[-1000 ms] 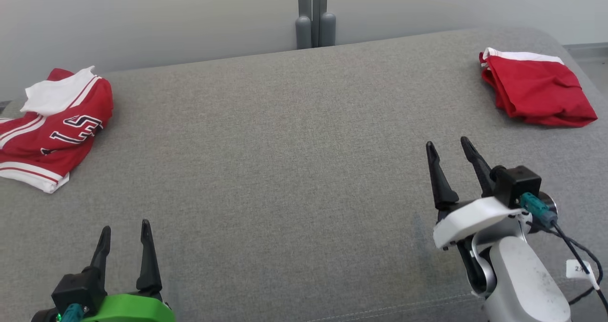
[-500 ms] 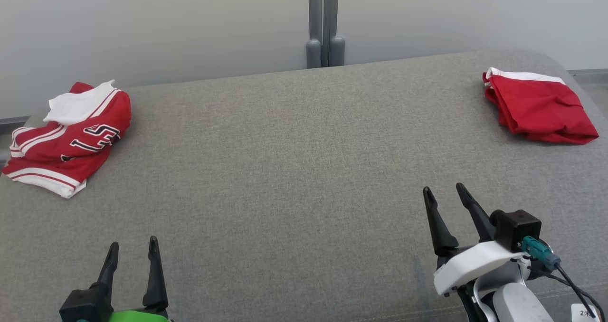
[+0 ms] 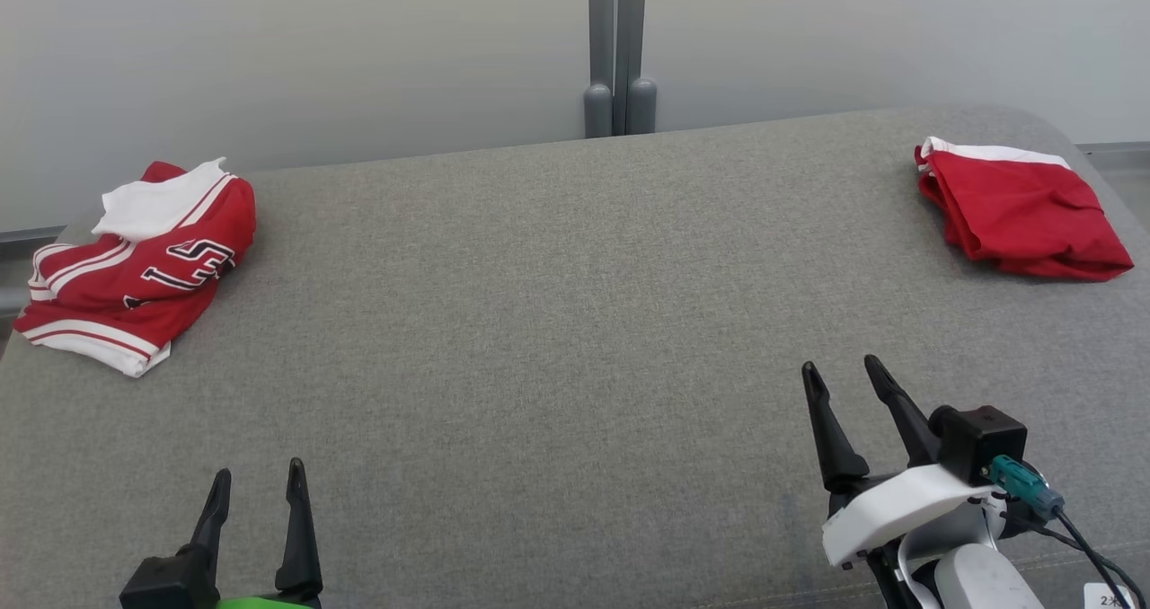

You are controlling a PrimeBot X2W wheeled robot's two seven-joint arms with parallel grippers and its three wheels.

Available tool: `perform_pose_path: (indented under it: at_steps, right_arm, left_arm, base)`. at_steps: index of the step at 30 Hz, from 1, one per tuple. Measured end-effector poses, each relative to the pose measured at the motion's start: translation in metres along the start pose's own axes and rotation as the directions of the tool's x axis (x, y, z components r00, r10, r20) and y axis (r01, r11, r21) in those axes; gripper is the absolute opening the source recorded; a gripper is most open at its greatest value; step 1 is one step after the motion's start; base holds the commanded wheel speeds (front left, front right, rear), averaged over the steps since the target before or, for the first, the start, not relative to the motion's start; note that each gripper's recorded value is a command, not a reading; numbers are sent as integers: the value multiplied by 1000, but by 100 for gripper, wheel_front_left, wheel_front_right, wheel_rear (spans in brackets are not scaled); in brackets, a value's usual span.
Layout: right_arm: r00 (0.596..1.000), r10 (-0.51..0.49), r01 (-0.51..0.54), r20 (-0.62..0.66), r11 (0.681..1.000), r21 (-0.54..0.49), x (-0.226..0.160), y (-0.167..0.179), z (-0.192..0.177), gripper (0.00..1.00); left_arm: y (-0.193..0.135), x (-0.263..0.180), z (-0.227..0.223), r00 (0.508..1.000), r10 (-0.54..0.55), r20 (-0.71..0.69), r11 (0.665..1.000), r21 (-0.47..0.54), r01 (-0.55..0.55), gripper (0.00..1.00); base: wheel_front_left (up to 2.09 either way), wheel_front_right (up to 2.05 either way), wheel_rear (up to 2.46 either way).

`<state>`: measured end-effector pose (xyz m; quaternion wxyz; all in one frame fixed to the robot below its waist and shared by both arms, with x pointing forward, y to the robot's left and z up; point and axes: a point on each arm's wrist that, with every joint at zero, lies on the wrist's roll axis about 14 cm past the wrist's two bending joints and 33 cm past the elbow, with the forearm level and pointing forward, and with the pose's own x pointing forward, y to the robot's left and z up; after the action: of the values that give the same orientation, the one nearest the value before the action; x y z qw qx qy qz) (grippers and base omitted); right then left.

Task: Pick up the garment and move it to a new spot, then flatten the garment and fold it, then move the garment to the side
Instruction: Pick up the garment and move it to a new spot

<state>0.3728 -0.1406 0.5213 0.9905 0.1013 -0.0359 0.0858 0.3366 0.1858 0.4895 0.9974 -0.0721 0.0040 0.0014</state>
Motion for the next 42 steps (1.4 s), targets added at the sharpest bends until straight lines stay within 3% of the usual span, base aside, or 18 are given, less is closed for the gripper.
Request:
perform_pose_path:
  at_steps: [16,29,36,42]
  right_arm:
    - [1000,17,-17,2,1000,0,3,5,1,100]
    - [985,170,-169,-14,985,22,24,56,-10,100]
    - [948,317,-315,-26,947,60,40,110,-19,100]
    - [871,491,-488,-20,869,78,50,179,-20,100]
  left_arm:
    - [4,-3,-1,1000,7,0,1000,7,-7,100]
    - [52,-38,18,986,159,57,986,36,-161,100]
    - [90,-80,32,950,298,88,952,41,-303,100]
    - [119,-125,39,884,451,124,890,8,-456,100]
  base:
    - [0,0,0]
    - [0,0,0]
    - [0,0,0]
    - [0,0,0]
